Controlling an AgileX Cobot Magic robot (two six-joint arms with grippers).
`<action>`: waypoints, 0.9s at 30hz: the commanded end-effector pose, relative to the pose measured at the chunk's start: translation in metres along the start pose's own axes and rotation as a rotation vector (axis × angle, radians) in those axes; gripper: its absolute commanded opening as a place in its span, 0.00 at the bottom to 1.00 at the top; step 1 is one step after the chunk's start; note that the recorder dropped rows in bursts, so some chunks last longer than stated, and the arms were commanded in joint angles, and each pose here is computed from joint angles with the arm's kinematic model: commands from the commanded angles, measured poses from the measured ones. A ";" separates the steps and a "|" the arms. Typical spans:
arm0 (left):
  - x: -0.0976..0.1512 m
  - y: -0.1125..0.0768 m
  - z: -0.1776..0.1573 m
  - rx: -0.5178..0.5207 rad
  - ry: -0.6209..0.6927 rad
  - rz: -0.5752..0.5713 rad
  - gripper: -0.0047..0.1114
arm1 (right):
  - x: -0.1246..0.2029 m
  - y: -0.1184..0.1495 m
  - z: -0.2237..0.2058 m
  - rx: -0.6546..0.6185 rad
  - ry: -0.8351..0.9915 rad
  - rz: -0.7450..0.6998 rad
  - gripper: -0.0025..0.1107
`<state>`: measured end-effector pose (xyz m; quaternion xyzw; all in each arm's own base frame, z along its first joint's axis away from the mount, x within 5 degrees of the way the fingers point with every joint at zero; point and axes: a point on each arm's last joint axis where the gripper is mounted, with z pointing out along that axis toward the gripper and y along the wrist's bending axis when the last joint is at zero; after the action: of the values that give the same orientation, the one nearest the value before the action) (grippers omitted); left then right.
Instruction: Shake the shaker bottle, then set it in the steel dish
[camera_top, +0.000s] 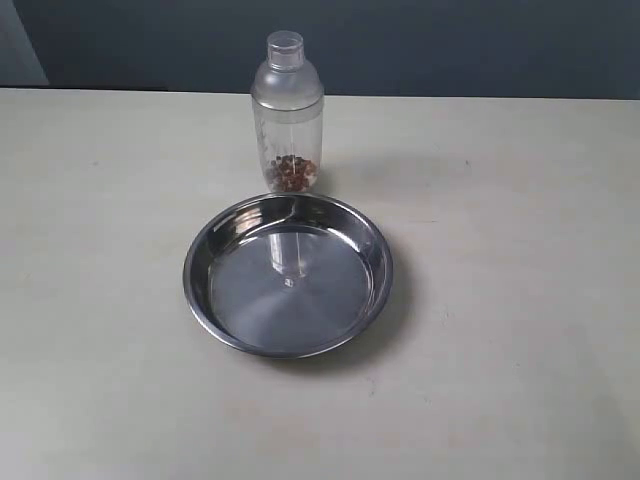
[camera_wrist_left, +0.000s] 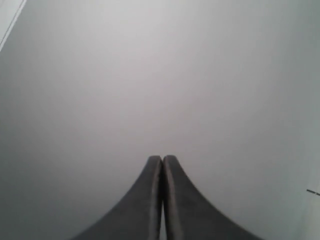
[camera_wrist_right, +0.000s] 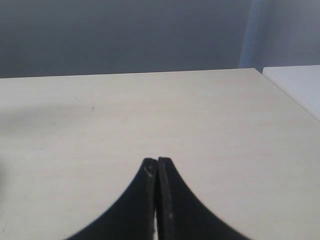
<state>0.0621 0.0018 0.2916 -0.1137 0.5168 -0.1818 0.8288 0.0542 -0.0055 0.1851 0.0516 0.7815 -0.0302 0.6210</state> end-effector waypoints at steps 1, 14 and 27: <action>-0.023 -0.024 0.073 0.079 0.030 0.202 0.04 | -0.001 0.000 0.000 0.006 -0.012 -0.003 0.01; 0.114 0.000 0.201 0.187 0.398 0.167 0.05 | -0.001 0.000 0.000 0.006 -0.012 -0.003 0.01; 0.188 0.022 0.197 0.239 0.552 0.150 0.29 | -0.001 0.000 0.000 0.006 -0.012 -0.003 0.01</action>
<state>0.3154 -0.0551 0.2223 0.0781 0.7154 -0.1886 0.6682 0.0542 -0.0055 0.1851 0.0516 0.7815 -0.0302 0.6210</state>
